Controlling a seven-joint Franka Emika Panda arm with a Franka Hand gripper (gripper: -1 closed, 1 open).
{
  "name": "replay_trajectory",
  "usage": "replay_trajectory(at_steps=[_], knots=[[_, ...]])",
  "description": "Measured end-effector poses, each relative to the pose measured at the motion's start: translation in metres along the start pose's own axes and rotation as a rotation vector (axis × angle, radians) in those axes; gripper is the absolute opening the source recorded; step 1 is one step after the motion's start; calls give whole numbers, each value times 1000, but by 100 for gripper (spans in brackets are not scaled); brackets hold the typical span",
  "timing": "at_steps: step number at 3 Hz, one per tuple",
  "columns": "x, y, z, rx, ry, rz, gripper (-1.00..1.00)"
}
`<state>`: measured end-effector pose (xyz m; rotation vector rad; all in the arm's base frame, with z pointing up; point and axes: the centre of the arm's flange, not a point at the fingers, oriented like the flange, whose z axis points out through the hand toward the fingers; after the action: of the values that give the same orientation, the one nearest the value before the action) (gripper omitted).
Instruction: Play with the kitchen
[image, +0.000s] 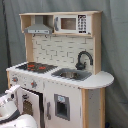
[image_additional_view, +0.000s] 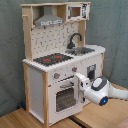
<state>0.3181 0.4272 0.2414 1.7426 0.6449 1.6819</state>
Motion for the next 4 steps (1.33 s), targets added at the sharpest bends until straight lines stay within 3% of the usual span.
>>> replay_trajectory(at_steps=[4], knots=[[18, -27, -66, -123, 5, 81, -100]])
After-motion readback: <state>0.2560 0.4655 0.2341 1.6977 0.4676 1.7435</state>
